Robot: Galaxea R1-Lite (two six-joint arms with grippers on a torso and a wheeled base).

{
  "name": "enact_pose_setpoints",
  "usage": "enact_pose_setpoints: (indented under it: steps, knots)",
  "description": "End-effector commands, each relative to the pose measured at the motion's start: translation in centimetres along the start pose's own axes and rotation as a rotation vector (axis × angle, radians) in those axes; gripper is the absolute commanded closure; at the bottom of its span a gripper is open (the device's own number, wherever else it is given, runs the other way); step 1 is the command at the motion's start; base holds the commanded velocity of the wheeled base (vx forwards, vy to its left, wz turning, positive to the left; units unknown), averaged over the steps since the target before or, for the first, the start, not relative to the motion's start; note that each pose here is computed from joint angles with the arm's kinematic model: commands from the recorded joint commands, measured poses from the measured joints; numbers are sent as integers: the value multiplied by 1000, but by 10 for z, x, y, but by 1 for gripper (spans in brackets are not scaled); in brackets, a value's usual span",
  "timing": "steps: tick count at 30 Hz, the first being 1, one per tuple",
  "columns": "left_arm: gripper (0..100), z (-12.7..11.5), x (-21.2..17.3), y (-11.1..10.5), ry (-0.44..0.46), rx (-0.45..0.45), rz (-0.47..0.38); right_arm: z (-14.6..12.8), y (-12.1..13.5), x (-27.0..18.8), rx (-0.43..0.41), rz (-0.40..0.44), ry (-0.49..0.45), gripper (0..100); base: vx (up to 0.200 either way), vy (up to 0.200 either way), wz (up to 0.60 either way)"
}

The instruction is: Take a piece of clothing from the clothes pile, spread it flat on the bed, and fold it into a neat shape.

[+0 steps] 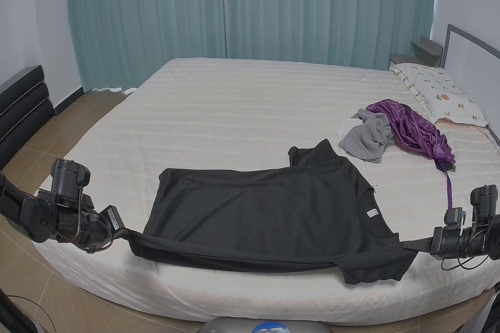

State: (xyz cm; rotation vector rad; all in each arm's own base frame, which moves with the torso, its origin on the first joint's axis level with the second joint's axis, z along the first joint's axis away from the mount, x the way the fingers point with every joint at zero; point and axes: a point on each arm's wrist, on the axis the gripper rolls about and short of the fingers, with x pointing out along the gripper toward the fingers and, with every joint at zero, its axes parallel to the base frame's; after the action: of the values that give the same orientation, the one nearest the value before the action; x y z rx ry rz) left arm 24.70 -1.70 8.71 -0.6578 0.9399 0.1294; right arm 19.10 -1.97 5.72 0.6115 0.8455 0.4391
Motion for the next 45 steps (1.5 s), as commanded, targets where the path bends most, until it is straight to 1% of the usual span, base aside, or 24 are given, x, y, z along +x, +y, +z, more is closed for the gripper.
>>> enact_pose_setpoints:
  steps: [1, 4, 8, 12, 22, 28, 34, 40, 45]
  knots:
    - [100, 4, 2, -2, -8, -2, -5, 2, 1, -1, -7, 2, -10, 100, 0, 0, 0]
    - [100, 8, 9, -4, -5, -15, -3, 11, 1, 2, -12, 5, -21, 100, 0, 0, 0]
    - [100, 18, 13, -11, -25, -42, -18, 22, -4, 11, -7, 0, -17, 100, 0, 0, 0]
    - [100, 24, 20, -15, -24, -38, -19, 30, -14, 24, 11, -25, 0, 100, 0, 0, 0]
    - [100, 36, 49, -19, -6, -43, -1, 45, -27, 52, 15, -17, 36, 100, 0, 0, 0]
    - [100, 42, 59, -21, -7, -44, 5, 56, -33, 62, 6, -21, 25, 100, 0, 0, 0]
    - [100, 44, 72, -21, 6, -47, 16, 61, -42, 76, 12, -50, 37, 100, 0, 0, 0]
    - [100, 43, 89, -17, 31, -51, 36, 64, -46, 88, 14, -49, 51, 100, 0, 0, 0]
    - [100, 48, 100, -18, 30, -79, 37, 67, -49, 101, 24, -58, 56, 100, 0, 0, 0]
